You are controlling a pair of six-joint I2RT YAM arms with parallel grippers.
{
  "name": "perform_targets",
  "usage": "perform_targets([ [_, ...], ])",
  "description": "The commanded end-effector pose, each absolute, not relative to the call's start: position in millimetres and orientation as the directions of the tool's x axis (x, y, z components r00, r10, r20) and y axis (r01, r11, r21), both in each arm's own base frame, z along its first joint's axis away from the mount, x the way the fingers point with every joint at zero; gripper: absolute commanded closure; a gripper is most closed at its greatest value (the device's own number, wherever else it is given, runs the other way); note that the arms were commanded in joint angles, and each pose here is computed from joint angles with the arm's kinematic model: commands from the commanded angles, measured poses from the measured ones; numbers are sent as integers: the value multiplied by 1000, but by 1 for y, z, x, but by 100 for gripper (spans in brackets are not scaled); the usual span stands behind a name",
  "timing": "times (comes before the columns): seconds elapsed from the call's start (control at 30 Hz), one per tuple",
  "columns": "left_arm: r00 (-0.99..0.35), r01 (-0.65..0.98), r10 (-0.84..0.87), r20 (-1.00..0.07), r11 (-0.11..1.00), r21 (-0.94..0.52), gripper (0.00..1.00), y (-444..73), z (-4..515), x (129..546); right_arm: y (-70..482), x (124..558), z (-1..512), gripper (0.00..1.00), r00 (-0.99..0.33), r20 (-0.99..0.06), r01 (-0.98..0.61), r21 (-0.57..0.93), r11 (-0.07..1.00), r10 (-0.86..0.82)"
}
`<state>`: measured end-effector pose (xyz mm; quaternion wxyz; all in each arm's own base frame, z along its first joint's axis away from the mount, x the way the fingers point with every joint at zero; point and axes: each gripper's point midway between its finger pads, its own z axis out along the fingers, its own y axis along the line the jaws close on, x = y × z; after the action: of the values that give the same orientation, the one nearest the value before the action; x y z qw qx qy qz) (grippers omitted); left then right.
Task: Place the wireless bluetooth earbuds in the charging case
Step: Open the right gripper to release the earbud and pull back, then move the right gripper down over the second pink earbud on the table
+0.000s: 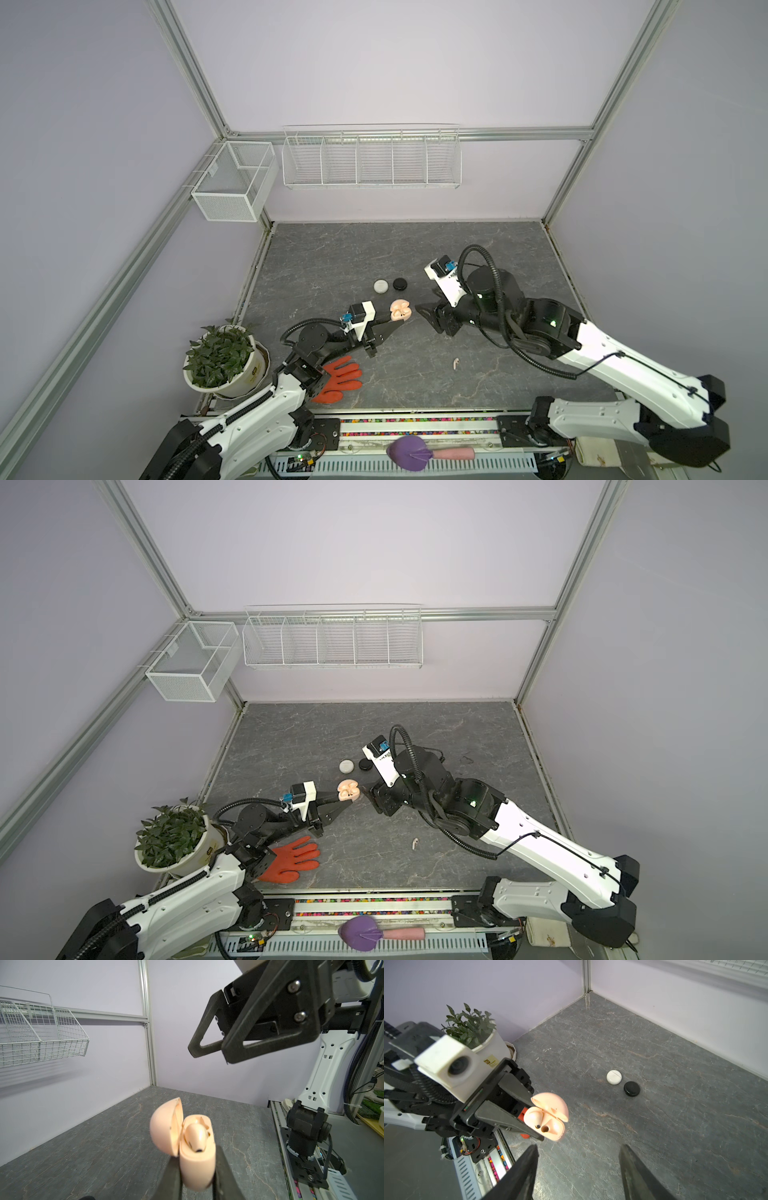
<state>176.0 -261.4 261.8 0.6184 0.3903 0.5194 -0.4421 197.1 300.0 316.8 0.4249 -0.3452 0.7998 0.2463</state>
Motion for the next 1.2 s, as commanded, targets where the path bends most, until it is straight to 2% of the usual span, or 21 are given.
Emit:
perform_targets([
  [0.0,81,952,-117,-990,302,42,100,-261,252,173,302,197,307,32,-391,-845,-783,95,615,-366],
  [0.13,90,943,-124,-988,329,44,100,-257,253,175,307,208,302,28,-428,-826,-771,122,625,-367],
  [0.27,80,949,-137,-987,313,33,100,-258,255,173,299,224,284,29,-520,-782,-688,146,711,-343],
  [0.4,54,950,-155,-986,311,3,100,-257,255,172,250,237,243,30,-677,-693,-443,114,889,-248],
  [0.53,-1,943,-171,-985,327,-58,100,-254,239,174,201,222,189,31,-812,-570,-217,93,972,-127],
  [0.7,-23,949,-169,-985,306,-75,100,-258,238,175,185,191,132,33,-903,-429,-97,177,979,-12],
  [0.83,-22,946,-169,-985,314,-75,100,-257,237,176,175,176,91,44,-941,-338,-50,191,980,18],
  [0.93,-21,945,-168,-986,319,-75,100,-257,237,177,179,168,66,48,-959,-281,-40,225,973,26],
  [1.07,-32,943,-163,-986,322,-84,100,-257,235,178,185,159,48,49,-978,-208,-24,247,969,29],
  [1.17,-41,942,-156,-987,322,-90,100,-258,232,179,191,157,41,50,-980,-194,-21,284,958,36],
])
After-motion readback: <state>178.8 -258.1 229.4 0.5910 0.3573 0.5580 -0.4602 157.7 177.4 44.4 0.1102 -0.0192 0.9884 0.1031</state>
